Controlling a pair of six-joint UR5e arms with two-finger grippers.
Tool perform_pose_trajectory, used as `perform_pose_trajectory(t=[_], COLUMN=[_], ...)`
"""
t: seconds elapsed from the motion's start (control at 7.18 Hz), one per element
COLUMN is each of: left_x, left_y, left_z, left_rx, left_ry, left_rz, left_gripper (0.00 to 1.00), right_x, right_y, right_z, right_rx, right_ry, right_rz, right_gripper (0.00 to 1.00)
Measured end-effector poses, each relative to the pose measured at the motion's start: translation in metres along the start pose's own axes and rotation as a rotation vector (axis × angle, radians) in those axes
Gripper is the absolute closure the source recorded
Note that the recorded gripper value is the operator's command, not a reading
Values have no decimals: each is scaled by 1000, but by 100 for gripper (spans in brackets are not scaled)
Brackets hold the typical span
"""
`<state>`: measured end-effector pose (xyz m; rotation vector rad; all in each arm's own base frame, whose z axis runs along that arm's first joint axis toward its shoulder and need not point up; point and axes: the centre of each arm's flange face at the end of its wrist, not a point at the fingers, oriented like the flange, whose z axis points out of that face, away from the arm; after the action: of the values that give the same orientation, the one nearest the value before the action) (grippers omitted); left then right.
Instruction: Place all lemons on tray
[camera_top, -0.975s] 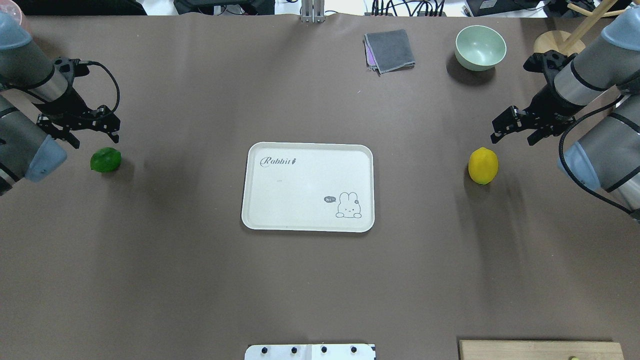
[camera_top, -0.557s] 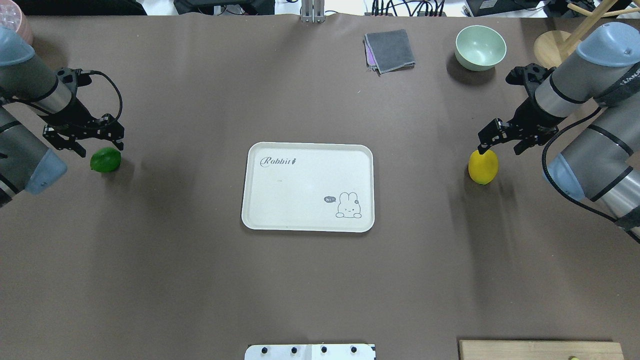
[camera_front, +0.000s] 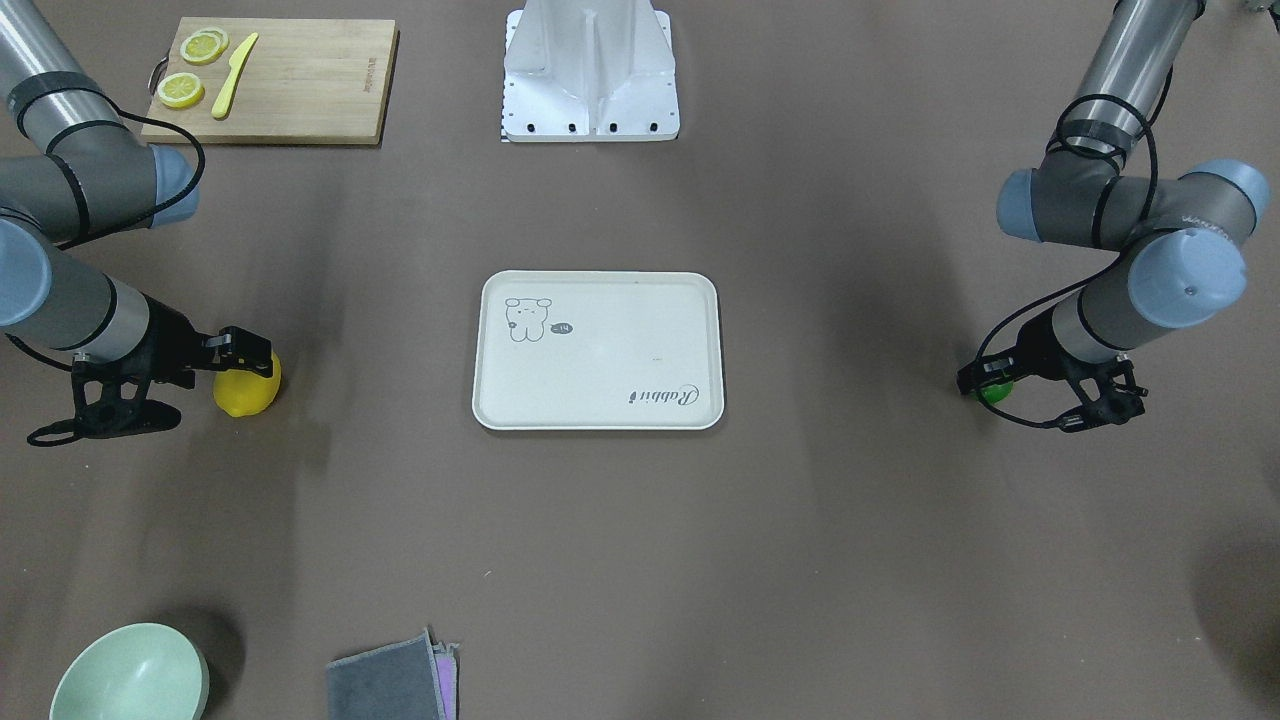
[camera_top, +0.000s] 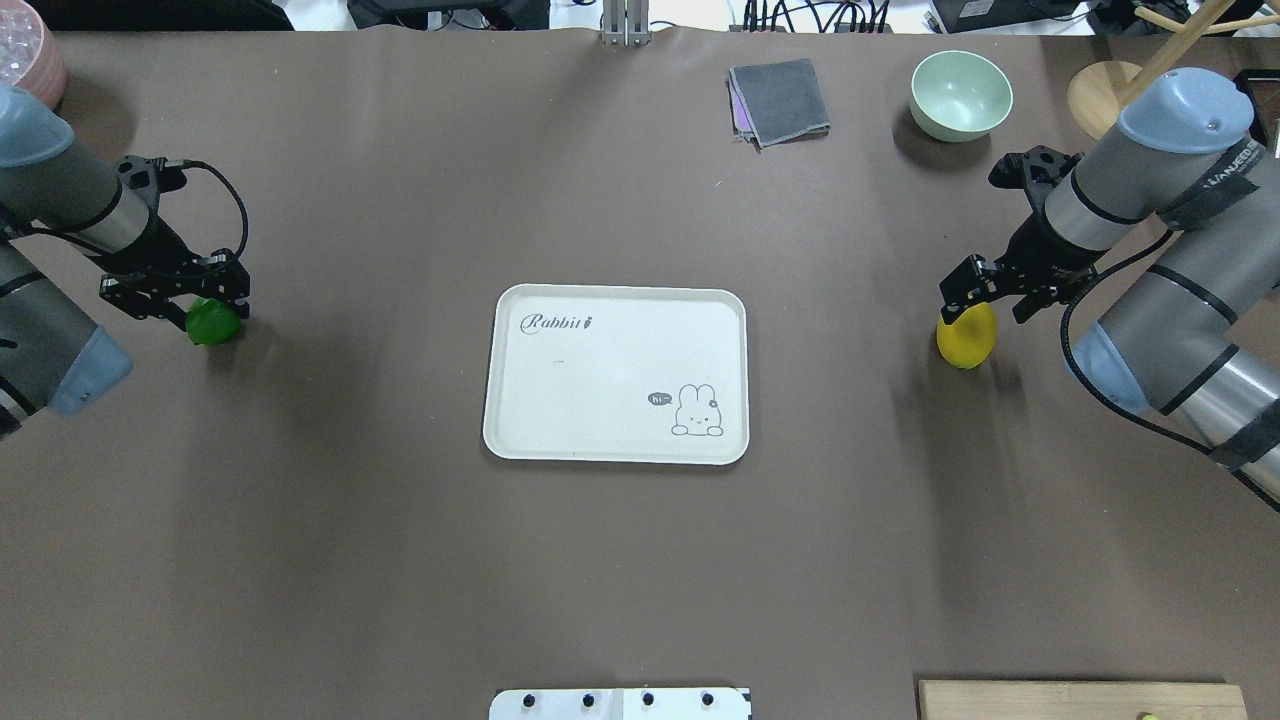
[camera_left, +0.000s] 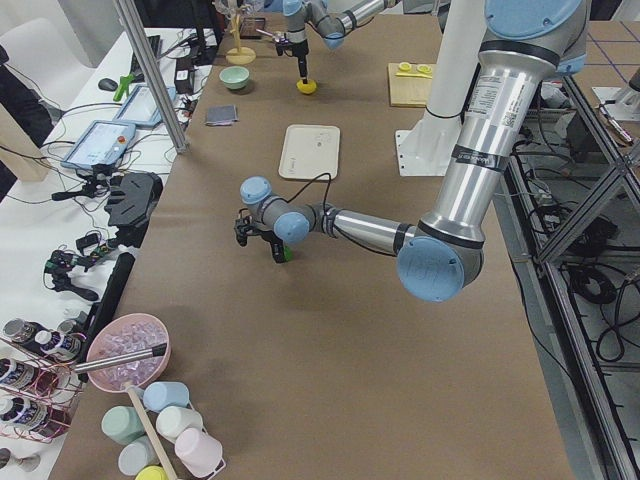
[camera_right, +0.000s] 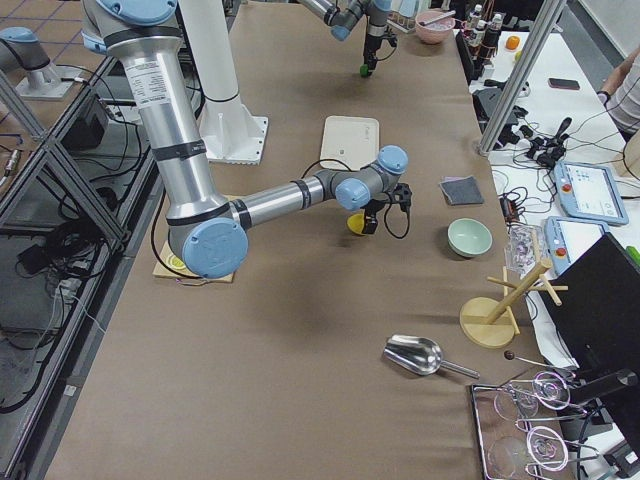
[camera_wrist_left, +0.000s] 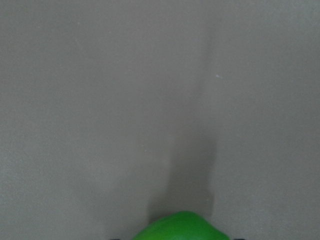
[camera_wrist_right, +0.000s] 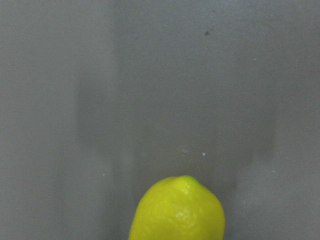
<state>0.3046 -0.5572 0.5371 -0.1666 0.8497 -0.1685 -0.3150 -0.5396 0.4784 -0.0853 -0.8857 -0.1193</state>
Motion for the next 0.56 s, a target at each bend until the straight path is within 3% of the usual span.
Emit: perform_pose_trajectory(t=[0.42,0.56], left_x=[20,30], left_y=[14,20], left_z=[-39,-62], left_rx=[-48,-65], left_ry=[-26,-47], left_rz=[10,22], left_gripper=[100,100], right_x=[-3,0], right_y=[-6,-7], right_z=[15,23], right_rx=[-3,-2], right_ry=[17,15], right_rz=[-9,-15], right_gripper=[1,6])
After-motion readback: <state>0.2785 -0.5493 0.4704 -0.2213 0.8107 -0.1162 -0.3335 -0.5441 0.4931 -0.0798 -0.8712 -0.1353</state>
